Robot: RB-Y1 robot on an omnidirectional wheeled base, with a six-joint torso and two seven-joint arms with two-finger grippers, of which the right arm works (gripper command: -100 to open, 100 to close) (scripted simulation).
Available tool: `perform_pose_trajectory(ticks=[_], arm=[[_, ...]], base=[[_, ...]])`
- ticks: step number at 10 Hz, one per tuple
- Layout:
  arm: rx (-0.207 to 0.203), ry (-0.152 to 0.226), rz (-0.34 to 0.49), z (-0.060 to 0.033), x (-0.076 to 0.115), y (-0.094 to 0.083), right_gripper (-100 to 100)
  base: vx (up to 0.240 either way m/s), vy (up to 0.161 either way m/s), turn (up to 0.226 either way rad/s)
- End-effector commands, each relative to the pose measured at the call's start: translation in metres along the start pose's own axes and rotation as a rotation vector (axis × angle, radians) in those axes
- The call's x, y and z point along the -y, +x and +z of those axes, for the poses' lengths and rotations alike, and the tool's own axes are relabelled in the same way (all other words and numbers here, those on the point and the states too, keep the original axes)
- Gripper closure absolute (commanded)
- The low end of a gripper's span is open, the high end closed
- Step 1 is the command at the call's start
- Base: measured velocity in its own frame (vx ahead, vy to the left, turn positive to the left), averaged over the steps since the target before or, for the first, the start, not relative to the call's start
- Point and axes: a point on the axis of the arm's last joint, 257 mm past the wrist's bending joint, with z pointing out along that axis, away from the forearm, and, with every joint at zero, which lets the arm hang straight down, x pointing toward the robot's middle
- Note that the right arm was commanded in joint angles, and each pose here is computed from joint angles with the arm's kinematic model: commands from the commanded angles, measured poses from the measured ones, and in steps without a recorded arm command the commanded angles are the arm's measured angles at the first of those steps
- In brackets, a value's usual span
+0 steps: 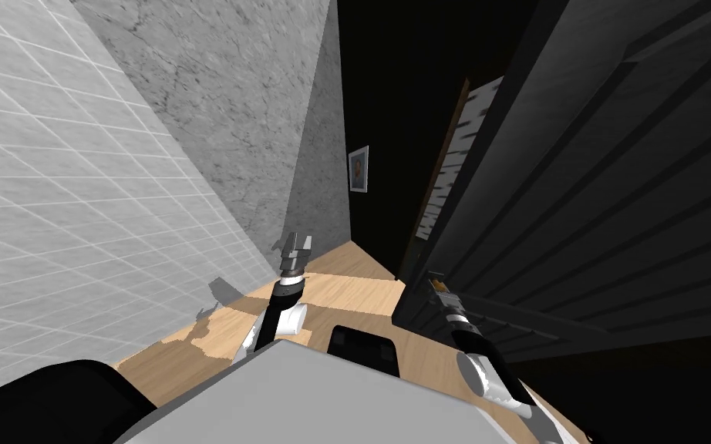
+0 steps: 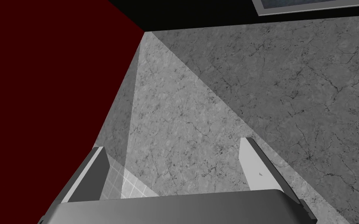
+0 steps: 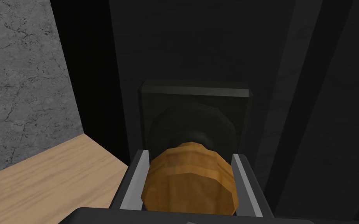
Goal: Pull the door open
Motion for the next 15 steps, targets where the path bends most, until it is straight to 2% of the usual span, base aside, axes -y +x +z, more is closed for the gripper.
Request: perform_pose_trajectory(ticks=[1, 2, 10, 15], arm=[[0.000, 0.000, 0.000, 0.0000, 0.000, 0.000, 100], [0.001, 0.019, 0.000, -0.0053, 0.002, -0.001, 100], [-0.011, 0.085, 0.000, -0.0227, 0.004, 0.004, 100], [-0.001, 0.101, -0.001, -0.0309, 0.004, 0.000, 100]], base=[[-0.090, -0.030, 0.046], [-0.139, -0.045, 0.163], [-0.214, -0.062, 0.114], [-0.154, -0.053, 0.116]])
